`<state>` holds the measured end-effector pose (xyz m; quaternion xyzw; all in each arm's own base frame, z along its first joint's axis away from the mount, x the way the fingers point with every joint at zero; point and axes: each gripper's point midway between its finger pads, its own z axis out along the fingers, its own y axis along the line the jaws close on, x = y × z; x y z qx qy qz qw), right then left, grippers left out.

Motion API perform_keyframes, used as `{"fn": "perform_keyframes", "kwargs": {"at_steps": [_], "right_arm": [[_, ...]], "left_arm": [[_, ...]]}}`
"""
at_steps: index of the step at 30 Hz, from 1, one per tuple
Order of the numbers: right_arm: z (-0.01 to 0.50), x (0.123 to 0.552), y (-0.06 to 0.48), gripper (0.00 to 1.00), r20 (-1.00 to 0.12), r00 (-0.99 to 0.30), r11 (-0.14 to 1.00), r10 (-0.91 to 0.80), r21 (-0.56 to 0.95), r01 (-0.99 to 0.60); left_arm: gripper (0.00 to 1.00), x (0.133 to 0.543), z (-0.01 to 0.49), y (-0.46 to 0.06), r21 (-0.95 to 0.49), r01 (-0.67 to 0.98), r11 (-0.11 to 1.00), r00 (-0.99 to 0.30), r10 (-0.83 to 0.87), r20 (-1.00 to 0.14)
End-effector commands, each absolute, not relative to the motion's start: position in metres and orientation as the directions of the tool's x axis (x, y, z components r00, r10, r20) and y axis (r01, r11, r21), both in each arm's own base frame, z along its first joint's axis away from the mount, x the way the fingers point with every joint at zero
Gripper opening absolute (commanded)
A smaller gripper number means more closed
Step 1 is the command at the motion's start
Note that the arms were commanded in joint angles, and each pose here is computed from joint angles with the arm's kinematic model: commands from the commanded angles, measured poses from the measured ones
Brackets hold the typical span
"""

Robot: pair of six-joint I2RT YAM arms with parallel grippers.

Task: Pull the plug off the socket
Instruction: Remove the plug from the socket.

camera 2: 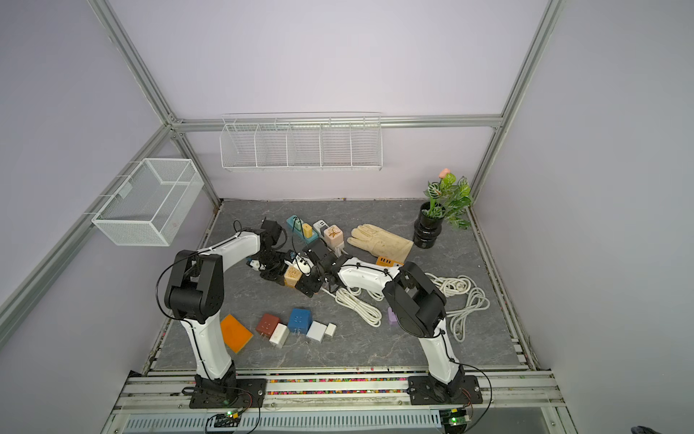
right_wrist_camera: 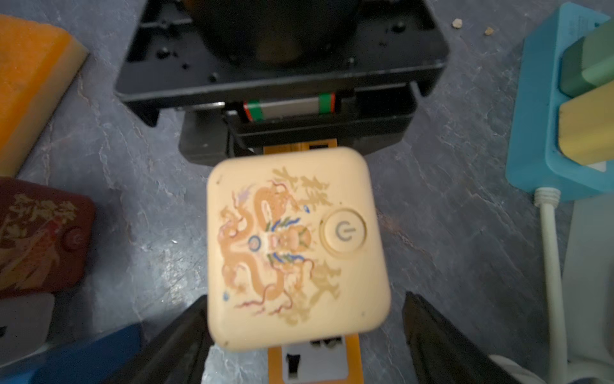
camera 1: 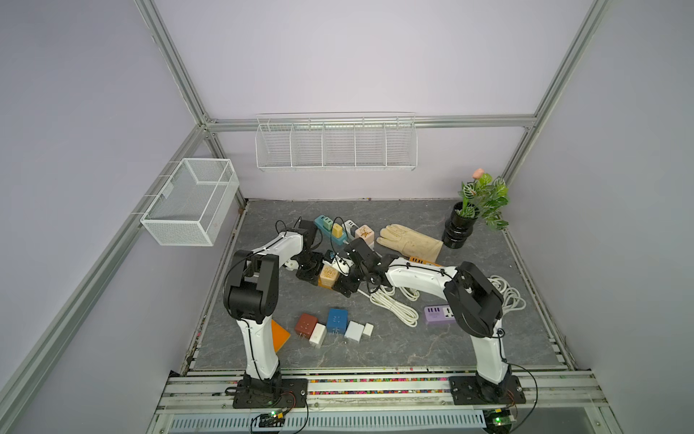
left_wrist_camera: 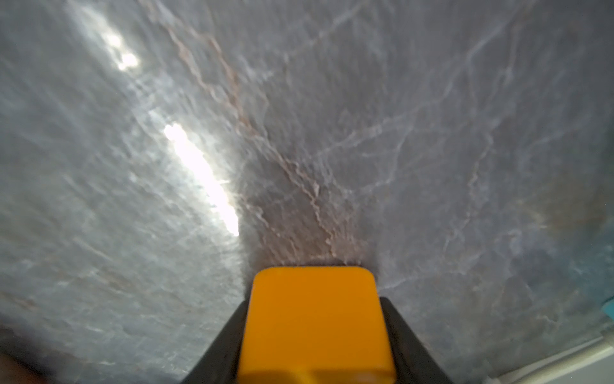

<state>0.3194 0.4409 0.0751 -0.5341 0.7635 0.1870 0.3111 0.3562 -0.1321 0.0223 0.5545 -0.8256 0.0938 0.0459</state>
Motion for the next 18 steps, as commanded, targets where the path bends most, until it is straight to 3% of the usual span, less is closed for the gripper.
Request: {"fn": "perform_keyframes", "kwargs": {"at_steps": [1,11,16,18], "right_arm": [[0.078,0.316,0.454,0.91,-0.684,-0.194,0.310,-0.703,-0.049,-0.949],[0.074,0.319,0.469,0.82,-0.678,-0.204,0.286,-0.706,-0.009,-0.958],[0.069,0.316,0.468,0.71,-0.663,-0.211,0.277,-0.718,0.006,-0.961],[0.070,0.315,0.467,0.62,-0.663,-0.210,0.275,-0.719,0.006,-0.961]], "left_arm": [[0.00,0.350,0.019,-0.138,-0.091,-0.912,0.401,-0.411,-0.891,0.195],[0.00,0.349,0.018,-0.139,-0.086,-0.912,0.402,-0.411,-0.889,0.202],[0.00,0.350,0.018,-0.139,-0.090,-0.911,0.402,-0.412,-0.889,0.201],[0.00,0.351,0.019,-0.139,-0.091,-0.911,0.402,-0.412,-0.889,0.201]]}}
